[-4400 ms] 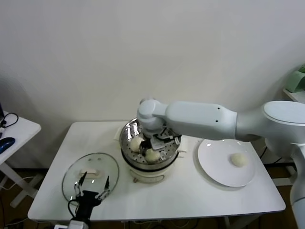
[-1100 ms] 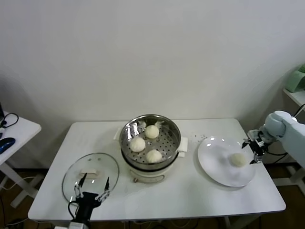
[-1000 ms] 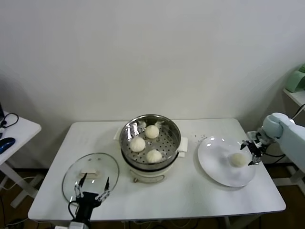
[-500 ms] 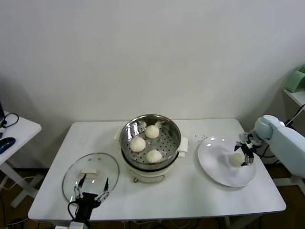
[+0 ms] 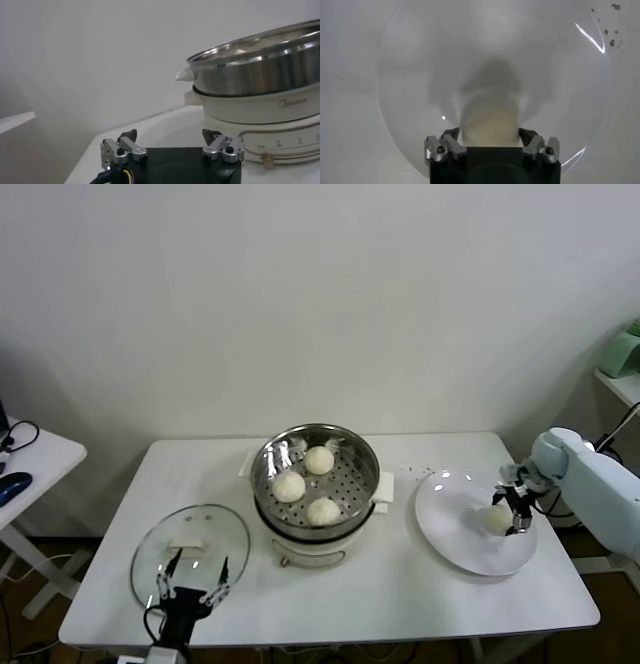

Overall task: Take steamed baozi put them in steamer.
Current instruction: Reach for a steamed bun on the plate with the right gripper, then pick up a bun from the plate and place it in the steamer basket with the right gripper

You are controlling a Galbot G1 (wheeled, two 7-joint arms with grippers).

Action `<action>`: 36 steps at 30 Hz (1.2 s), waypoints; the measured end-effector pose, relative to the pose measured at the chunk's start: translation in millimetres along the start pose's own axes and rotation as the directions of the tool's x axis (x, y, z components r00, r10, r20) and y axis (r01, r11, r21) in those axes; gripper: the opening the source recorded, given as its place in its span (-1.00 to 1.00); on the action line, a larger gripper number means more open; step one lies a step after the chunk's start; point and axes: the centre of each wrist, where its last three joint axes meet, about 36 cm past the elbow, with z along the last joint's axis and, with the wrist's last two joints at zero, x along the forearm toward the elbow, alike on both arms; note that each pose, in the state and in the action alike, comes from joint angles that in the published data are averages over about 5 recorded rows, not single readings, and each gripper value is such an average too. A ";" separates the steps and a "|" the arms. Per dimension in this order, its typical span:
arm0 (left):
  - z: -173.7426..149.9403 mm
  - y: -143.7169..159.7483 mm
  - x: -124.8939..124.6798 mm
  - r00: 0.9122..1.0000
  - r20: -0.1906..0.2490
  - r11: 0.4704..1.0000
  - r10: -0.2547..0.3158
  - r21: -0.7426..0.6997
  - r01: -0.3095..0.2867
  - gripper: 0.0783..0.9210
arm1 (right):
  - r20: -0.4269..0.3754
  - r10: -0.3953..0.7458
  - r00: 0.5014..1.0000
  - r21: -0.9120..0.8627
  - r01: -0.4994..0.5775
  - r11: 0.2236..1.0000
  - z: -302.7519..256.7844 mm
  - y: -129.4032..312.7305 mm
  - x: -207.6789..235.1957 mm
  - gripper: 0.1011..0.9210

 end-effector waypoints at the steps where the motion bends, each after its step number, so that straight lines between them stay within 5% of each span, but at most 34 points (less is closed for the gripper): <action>1: 0.2 0.0 0.2 1.000 -0.001 1.000 0.000 0.000 0.000 0.77 | 0.000 0.000 1.000 -0.001 0.000 1.000 0.4 -0.1 0.1 0.63; 25: 1.3 0.1 3.3 1.000 -0.002 1.000 -0.005 0.001 0.005 0.77 | 0.018 0.012 1.000 -0.036 -0.012 0.999 4.1 -3.2 10.4 0.41; 36: -6.7 -3.2 2.1 1.000 0.024 1.000 -0.001 0.010 0.001 0.77 | 0.117 0.062 0.991 -0.092 -0.051 0.994 -29.2 -40.5 73.2 0.39</action>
